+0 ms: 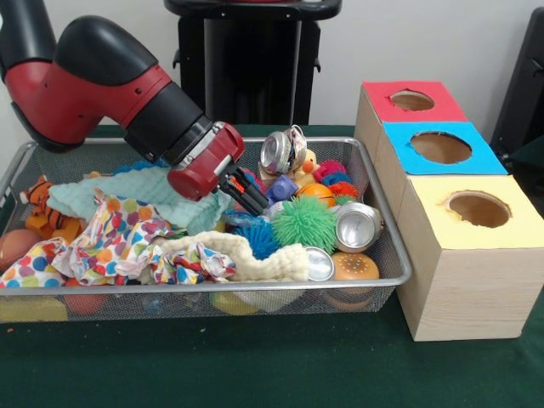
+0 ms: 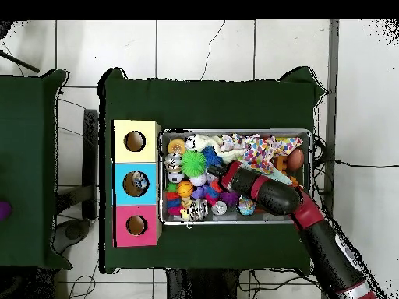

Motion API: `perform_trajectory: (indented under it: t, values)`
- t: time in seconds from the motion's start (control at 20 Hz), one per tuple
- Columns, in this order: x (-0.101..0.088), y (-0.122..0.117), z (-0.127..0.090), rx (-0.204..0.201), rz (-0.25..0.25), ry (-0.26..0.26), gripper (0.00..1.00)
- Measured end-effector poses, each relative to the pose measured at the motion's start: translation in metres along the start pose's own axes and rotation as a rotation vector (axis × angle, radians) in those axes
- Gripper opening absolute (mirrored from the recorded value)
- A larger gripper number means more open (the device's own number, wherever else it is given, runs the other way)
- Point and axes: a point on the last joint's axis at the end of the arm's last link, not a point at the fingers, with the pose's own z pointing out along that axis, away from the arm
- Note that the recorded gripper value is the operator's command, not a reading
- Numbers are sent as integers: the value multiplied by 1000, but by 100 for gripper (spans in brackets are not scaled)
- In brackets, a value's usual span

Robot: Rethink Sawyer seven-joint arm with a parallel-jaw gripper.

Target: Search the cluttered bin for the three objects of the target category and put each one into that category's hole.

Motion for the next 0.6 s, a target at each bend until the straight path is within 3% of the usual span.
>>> perform_trajectory:
  t: [0.4,0.6]
  values:
    - [-1,0,-2,1,-6,7,0]
    - [-8,5,-8,-5,-42,37,0]
